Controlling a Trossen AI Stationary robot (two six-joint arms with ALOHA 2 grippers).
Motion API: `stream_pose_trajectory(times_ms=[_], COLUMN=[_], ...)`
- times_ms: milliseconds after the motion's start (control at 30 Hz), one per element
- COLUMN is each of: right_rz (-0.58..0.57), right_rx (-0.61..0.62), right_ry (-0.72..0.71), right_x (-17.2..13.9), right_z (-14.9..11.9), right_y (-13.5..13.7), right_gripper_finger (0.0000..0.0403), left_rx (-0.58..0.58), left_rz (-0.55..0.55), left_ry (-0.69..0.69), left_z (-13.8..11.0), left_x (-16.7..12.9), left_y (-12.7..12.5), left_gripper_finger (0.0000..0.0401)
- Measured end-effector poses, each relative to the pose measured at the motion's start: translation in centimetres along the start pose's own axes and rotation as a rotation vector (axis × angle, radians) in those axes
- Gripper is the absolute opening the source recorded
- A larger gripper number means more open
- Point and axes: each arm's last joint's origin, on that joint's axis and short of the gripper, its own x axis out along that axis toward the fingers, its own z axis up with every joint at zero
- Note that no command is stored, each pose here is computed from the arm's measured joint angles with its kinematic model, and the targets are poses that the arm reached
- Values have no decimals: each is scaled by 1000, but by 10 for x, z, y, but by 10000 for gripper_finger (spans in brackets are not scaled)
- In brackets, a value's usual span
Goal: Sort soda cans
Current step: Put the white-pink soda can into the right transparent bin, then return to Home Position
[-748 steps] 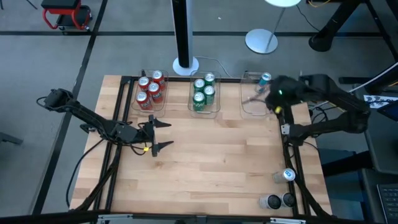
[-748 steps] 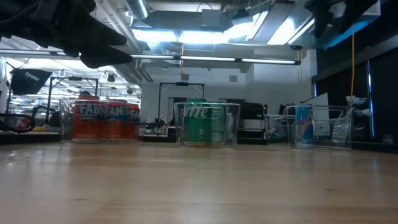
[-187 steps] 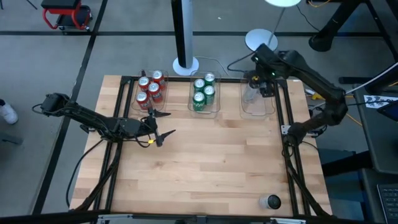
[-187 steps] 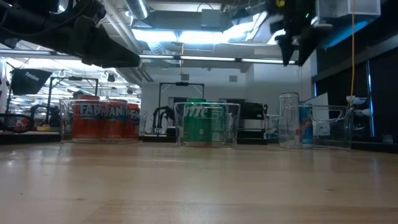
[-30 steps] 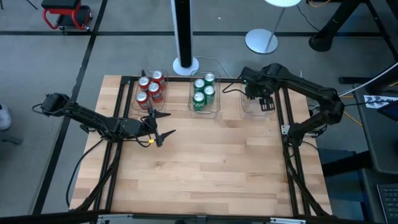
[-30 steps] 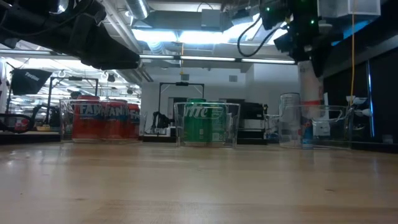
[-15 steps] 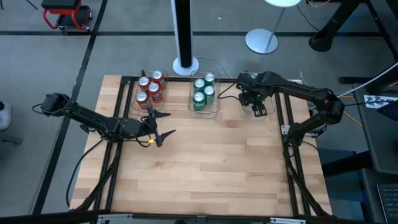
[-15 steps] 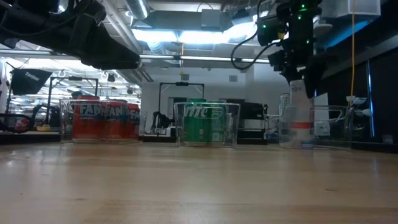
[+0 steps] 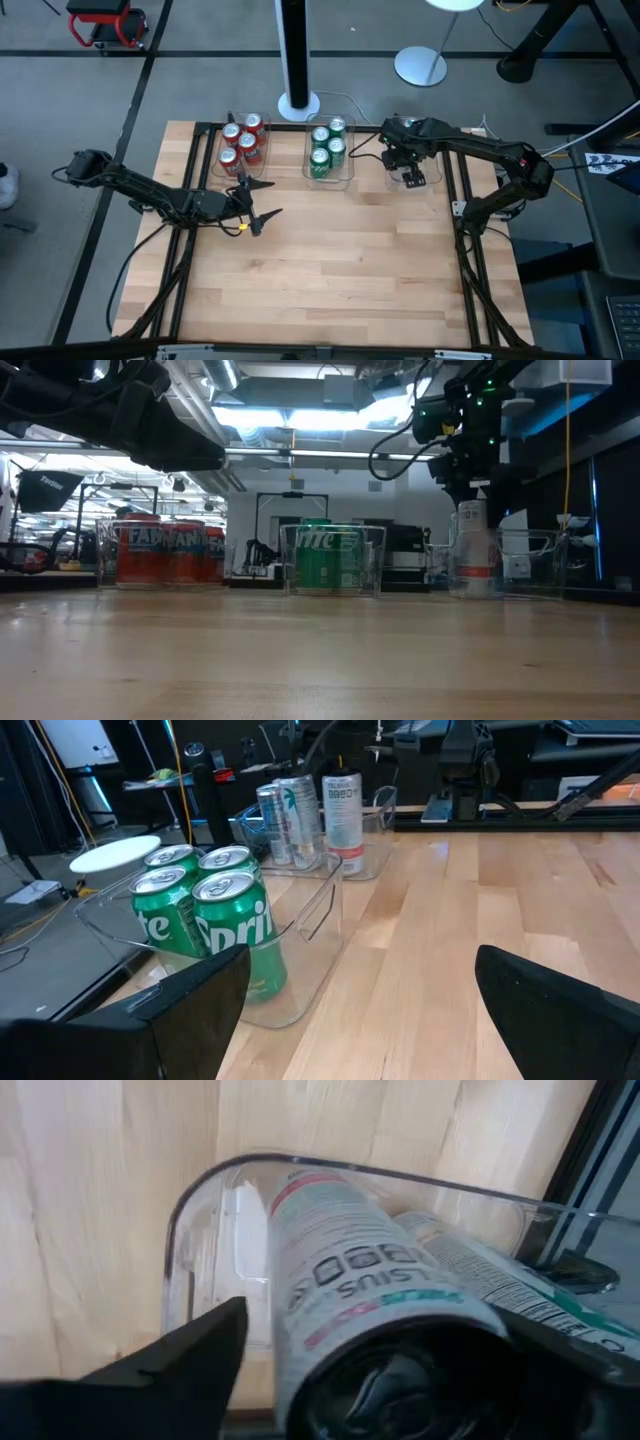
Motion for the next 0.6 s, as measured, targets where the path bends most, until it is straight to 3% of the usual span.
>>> stream_pose_trajectory(times_ms=[167, 600], right_rz=[-20, -137], right_rx=[-36, 4], right_ry=[6, -122], right_x=[-5, -94], right_z=[0, -12], right_y=[-2, -8], right_gripper_finger=[391, 369], left_rx=[1, 3], left_rz=[0, 0], left_ry=[0, 0], left_z=[0, 0], left_x=[0, 0], left_y=[0, 0], left_gripper_finger=[375, 375])
